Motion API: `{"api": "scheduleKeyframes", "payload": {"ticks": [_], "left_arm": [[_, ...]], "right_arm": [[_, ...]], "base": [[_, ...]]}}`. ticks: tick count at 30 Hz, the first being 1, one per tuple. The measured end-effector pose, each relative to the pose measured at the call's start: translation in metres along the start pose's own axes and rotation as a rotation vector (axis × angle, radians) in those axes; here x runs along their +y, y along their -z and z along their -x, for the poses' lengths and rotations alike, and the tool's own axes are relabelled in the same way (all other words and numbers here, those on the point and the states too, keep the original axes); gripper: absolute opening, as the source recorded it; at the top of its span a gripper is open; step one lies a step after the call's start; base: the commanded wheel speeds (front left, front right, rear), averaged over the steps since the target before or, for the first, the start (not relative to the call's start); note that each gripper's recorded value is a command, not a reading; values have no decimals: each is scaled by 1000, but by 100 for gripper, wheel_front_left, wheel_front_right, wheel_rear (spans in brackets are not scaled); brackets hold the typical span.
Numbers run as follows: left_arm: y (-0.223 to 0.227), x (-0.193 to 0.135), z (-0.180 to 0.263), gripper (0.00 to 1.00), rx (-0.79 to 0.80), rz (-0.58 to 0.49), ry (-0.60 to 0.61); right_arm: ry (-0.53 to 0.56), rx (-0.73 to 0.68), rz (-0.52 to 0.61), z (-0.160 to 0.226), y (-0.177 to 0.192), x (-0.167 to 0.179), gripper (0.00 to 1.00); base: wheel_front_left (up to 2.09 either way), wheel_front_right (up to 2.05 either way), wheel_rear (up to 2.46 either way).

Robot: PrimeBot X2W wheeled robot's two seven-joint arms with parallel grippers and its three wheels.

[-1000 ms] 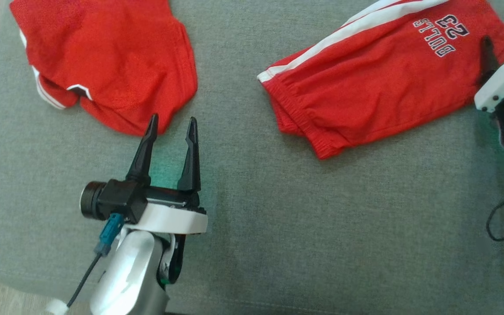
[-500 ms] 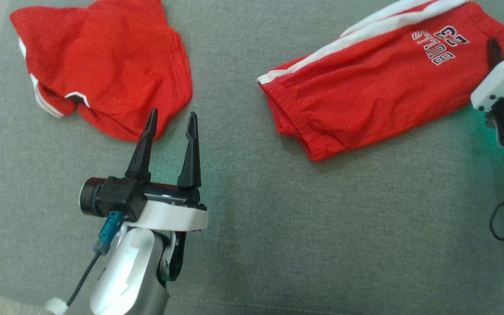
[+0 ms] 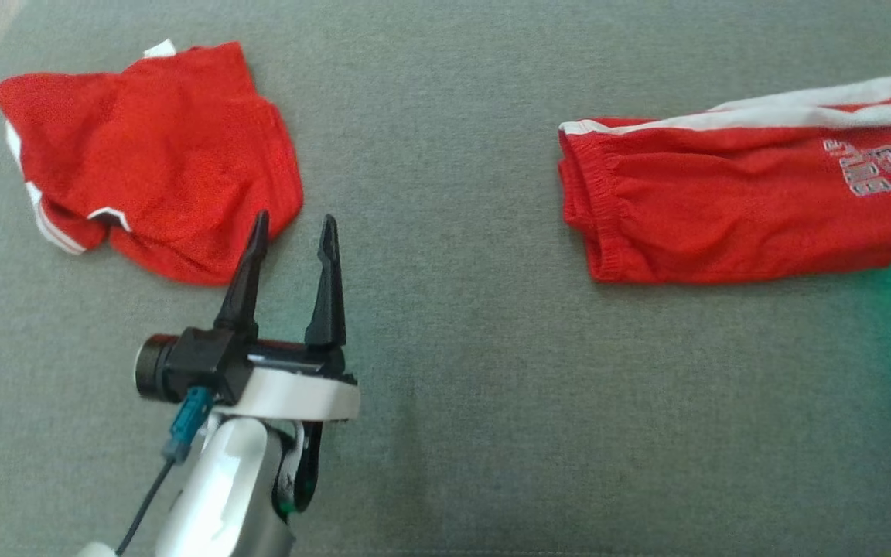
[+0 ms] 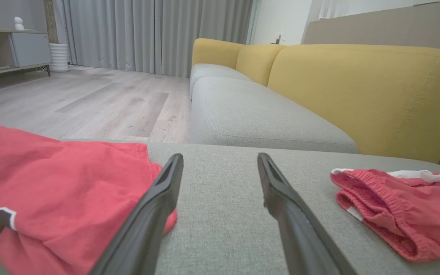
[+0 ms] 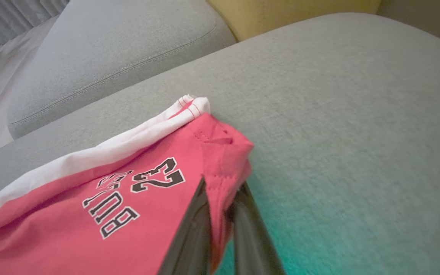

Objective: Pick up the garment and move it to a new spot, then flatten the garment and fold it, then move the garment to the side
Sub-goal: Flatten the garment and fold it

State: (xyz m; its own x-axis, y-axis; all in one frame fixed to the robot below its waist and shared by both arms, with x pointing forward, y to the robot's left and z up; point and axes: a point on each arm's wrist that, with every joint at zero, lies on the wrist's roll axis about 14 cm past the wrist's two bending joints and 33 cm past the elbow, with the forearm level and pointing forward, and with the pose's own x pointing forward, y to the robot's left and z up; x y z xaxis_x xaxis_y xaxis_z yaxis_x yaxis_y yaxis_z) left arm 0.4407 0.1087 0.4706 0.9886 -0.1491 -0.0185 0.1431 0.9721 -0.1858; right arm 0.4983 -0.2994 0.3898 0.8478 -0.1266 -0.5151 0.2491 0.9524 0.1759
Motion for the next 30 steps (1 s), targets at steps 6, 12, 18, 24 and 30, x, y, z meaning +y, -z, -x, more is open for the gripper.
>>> {"api": "scheduleKeyframes", "payload": {"ticks": [6,12,18,24,30], "left_arm": [[9,-7,9,100,27,11,18],[5,-7,11,100,18,-1,18],[-8,-4,19,100,-13,-10,6],[-16,0,34,100,-28,-17,-15],[-22,9,49,100,-44,-22,-48]], "right_arm": [[31,-48,-53,17,1,-20,0],[-55,-157,-89,17,-24,14,0],[-217,-247,-105,30,-48,75,0],[-412,-277,-120,57,-52,148,0],[-590,-245,-99,82,-37,217,0]], "base": [[0,0,0],[0,0,0],[0,0,0],[0,0,0],[0,0,0]]}}
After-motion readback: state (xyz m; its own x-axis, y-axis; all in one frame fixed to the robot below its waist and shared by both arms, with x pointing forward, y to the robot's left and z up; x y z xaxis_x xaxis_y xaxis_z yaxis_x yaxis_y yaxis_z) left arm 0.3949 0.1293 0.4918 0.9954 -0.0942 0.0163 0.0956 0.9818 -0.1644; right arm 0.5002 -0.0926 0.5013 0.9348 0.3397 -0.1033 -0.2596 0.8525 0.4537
